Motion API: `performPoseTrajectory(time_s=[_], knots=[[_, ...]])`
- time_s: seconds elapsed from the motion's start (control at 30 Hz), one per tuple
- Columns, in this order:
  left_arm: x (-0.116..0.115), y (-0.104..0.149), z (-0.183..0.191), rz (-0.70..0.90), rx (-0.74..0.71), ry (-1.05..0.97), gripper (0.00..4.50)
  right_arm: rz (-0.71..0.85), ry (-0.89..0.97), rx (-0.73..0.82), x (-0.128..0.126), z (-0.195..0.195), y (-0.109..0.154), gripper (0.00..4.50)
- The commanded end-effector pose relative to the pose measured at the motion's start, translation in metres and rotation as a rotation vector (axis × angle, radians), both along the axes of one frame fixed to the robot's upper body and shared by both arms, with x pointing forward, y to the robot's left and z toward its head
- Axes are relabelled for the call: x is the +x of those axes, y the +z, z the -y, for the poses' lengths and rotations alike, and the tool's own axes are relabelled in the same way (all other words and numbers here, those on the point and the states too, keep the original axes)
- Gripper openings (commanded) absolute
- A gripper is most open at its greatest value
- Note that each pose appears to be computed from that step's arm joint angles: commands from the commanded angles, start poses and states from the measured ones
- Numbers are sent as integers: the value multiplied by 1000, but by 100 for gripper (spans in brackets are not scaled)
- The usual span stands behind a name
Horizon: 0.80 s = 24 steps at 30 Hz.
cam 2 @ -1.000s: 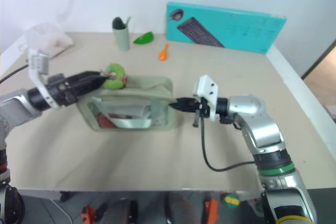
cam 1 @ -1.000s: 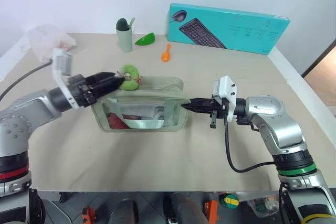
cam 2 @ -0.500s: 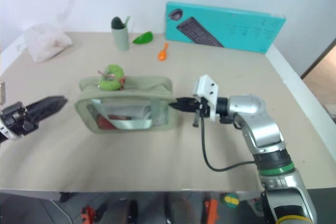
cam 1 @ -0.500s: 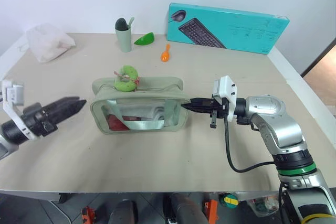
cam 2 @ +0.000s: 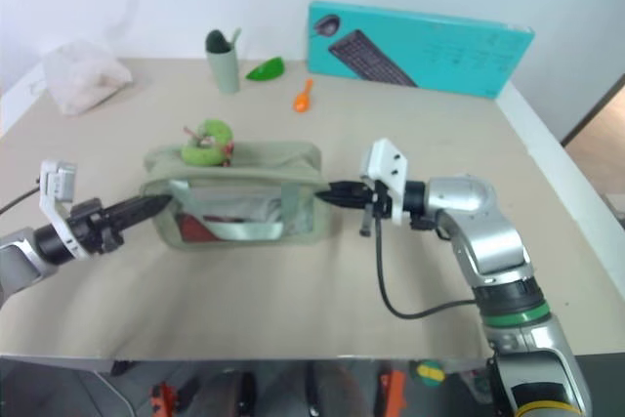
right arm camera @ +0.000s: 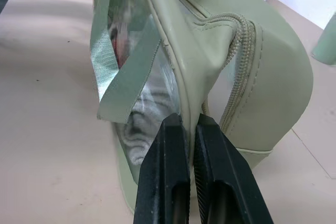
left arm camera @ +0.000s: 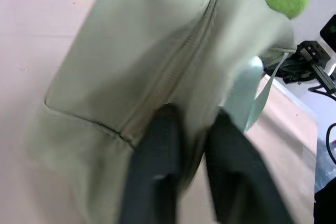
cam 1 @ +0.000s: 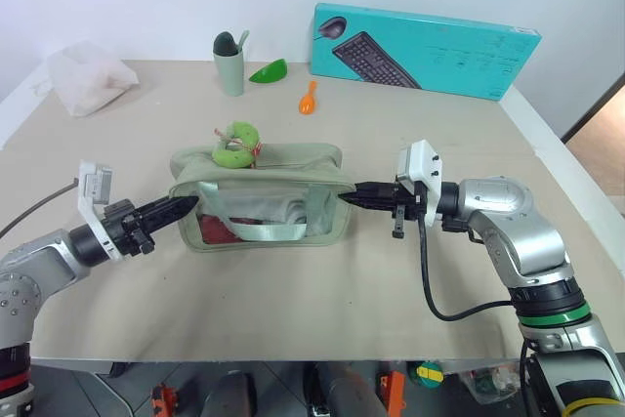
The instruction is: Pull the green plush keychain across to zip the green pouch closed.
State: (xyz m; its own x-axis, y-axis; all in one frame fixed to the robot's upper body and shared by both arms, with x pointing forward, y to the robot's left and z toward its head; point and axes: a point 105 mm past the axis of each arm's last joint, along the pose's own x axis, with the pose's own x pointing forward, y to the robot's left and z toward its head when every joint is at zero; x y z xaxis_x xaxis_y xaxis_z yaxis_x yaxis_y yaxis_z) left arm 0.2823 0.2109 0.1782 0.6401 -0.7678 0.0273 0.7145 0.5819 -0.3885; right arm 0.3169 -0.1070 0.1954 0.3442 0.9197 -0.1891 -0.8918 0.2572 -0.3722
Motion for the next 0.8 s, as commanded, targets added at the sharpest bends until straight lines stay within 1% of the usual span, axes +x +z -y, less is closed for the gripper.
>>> performPoseTrajectory(time_s=[0.03, 0.1, 0.17, 0.3, 0.33, 0.37, 0.4, 0.47, 0.53, 0.6, 0.67, 0.73, 0.8], knots=[[2, 9, 3, 51, 28, -1, 3, 36, 3, 6, -5, 2, 10, 0], [4, 4, 3, 49, 70, 16, 3, 21, 7, 22, -6, 3, 11, 0], [4, 1, 4, 48, 80, 10, 0, -7, 1, 63, -6, 5, 17, 73], [2, -1, 8, 52, 93, -9, 0, -19, 16, 101, -14, 13, 27, 201], [1, -1, 9, 52, 93, -18, 0, -22, 12, 121, -15, 18, 33, 241], [0, -1, 10, 52, 92, -22, 0, -14, 12, 143, -17, 22, 40, 264], [-1, -1, 10, 53, 93, -24, 0, -2, 12, 164, -18, 26, 48, 307], [-2, -1, 11, 53, 92, -31, 0, 30, 28, 222, -22, 30, 70, 377], [-3, -1, 12, 52, 91, -37, 0, 84, 53, 269, -23, 27, 90, 377], [-5, -1, 14, 50, 87, -47, 0, 154, 81, 294, -20, 15, 108, 377], [-6, -2, 15, 49, 84, -55, 0, 207, 95, 278, -16, 1, 116, 377], [-7, -3, 17, 45, 82, -59, 0, 347, 101, 118, -1, -32, 110, 377], [-7, -4, 18, 43, 80, -62, 0, 465, 126, -13, 7, -55, 103, 377]])
